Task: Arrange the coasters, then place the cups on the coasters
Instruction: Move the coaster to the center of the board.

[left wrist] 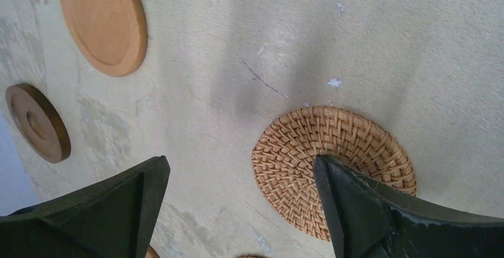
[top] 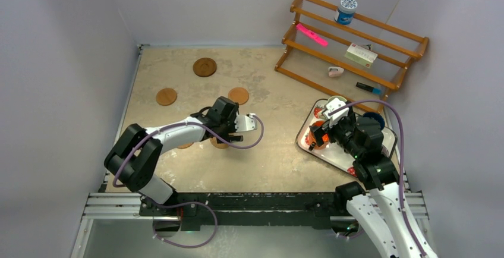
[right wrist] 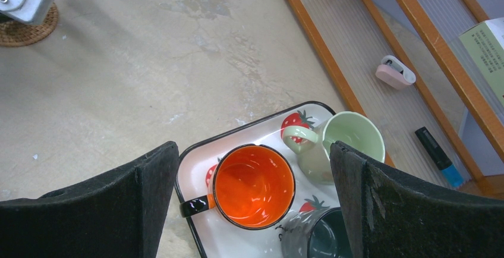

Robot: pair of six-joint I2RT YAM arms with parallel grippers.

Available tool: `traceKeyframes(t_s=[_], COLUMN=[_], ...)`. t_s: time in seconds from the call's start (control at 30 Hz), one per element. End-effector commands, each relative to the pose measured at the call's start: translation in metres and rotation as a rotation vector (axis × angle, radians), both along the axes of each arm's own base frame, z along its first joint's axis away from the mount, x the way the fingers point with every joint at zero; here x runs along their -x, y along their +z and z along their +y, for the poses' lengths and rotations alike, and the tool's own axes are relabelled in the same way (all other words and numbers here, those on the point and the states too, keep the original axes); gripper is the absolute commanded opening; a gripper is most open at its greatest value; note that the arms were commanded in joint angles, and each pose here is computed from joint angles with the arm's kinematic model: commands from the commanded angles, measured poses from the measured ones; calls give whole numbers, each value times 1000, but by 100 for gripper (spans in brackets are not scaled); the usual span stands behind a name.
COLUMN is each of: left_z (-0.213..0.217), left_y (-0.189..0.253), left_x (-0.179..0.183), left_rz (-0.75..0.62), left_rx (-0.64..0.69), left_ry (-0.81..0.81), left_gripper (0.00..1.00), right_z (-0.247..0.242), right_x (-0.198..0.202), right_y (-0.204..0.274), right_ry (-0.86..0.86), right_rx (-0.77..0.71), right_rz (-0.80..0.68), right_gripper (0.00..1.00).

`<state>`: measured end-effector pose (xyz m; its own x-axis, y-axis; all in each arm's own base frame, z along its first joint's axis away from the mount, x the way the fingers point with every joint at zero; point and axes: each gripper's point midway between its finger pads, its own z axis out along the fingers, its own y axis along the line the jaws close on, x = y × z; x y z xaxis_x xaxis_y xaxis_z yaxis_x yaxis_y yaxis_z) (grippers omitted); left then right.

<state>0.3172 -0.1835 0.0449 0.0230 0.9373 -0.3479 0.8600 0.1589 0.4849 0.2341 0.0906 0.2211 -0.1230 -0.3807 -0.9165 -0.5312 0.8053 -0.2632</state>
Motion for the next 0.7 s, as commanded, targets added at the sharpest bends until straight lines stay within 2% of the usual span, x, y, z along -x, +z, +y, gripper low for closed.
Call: traceKeyframes(t_s=[0.0,0.47,0.67], left_z=[-2,3,0], left_y=[-14,1,37], left_x=[-8,-23,-35], left_rz=[-9,-94,-187], left_rx=[-19,-44,31], left_ry=[14,42,81], left_gripper=[100,100,100], right_z=[2,2,2], right_x=[0,0,0], right_y=[3,2,2], right_ry=[14,15,16], right_rx=[2,5,4], right_rz=[-16,-14,-14], right_gripper=[99,99,99])
